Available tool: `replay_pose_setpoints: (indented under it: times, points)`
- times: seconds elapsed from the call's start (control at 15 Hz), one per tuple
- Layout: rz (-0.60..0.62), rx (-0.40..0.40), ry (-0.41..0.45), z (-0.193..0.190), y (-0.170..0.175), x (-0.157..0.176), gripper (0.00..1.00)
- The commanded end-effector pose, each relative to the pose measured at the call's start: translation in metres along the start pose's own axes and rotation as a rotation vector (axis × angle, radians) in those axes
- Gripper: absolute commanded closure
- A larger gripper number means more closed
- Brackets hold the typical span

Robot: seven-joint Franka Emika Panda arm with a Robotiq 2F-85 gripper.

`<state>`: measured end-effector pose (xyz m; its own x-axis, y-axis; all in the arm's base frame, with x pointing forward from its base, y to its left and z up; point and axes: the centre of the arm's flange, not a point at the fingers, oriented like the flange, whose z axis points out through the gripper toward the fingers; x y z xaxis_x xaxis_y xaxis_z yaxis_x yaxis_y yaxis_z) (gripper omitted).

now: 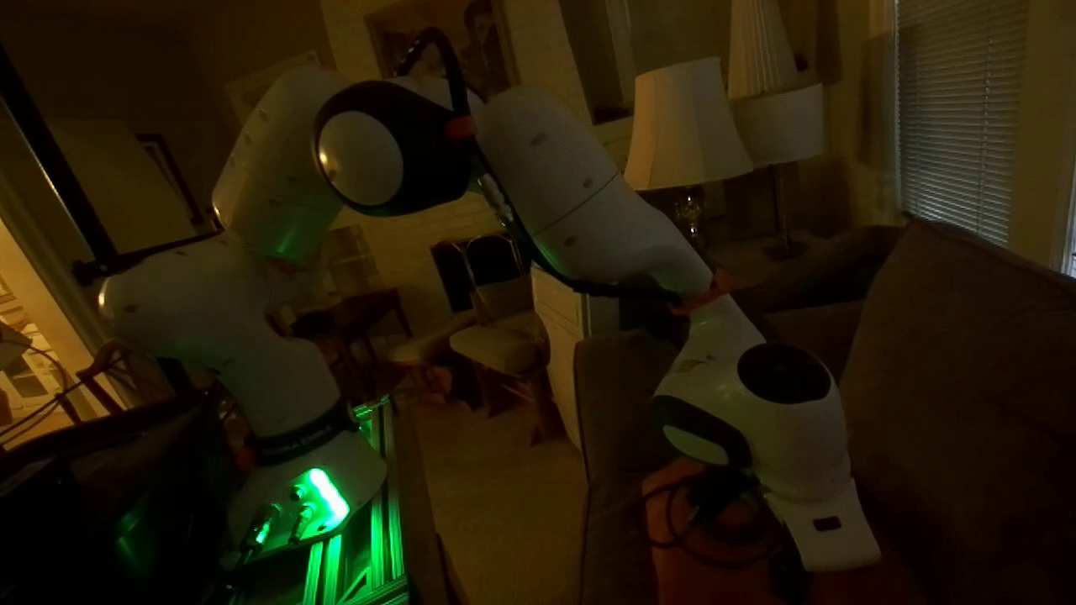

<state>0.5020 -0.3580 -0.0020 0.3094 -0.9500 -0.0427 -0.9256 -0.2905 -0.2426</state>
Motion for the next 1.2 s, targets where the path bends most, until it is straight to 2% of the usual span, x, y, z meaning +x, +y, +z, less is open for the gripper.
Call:
replay_pose_setpoints:
  times: [0.0, 0.33, 0.6, 1.13]
  points:
    - [0.000, 0.000, 0.000, 0.000, 0.000, 0.000, 0.00]
    - [-0.030, 0.001, 0.016, 0.012, 0.002, 0.012, 0.00]
    - [-0.101, 0.039, 0.029, 0.031, -0.022, 0.019, 0.00]
    - [-0.205, 0.126, 0.040, 0.065, -0.065, -0.005, 0.00]
